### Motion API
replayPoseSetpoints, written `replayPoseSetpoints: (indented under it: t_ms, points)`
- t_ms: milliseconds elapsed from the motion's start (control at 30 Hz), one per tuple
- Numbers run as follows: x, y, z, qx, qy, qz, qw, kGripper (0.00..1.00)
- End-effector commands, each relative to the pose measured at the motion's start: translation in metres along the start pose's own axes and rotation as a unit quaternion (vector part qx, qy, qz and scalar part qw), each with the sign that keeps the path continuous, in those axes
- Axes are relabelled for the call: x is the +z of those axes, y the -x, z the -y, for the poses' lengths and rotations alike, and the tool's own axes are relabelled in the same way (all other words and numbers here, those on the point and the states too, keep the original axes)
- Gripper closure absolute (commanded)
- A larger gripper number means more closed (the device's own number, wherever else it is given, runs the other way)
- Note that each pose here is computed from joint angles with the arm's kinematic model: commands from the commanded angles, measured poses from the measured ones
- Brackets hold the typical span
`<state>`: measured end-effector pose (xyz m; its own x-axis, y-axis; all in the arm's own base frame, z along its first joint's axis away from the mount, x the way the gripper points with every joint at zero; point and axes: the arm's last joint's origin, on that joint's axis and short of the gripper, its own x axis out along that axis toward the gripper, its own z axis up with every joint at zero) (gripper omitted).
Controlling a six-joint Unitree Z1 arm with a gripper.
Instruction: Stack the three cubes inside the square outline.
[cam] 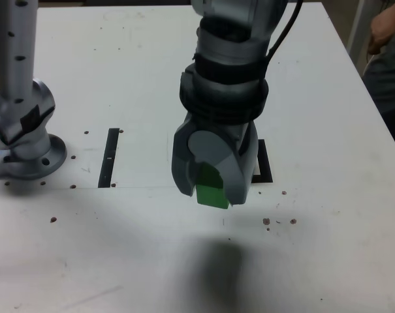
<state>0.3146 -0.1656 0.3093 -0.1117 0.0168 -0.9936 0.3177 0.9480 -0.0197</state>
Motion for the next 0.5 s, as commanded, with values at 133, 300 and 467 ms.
replayPoseSetpoints:
  t_ms: [133,300,467]
  points:
    - [-0.007,0.014,-0.017,0.004,0.021,0.01,0.9997,0.76]
    - [-0.009,0.019,-0.029,0.004,0.033,0.013,0.9994,0.76]
    - [-0.01,0.023,-0.041,0.006,0.046,0.016,0.9988,0.76]
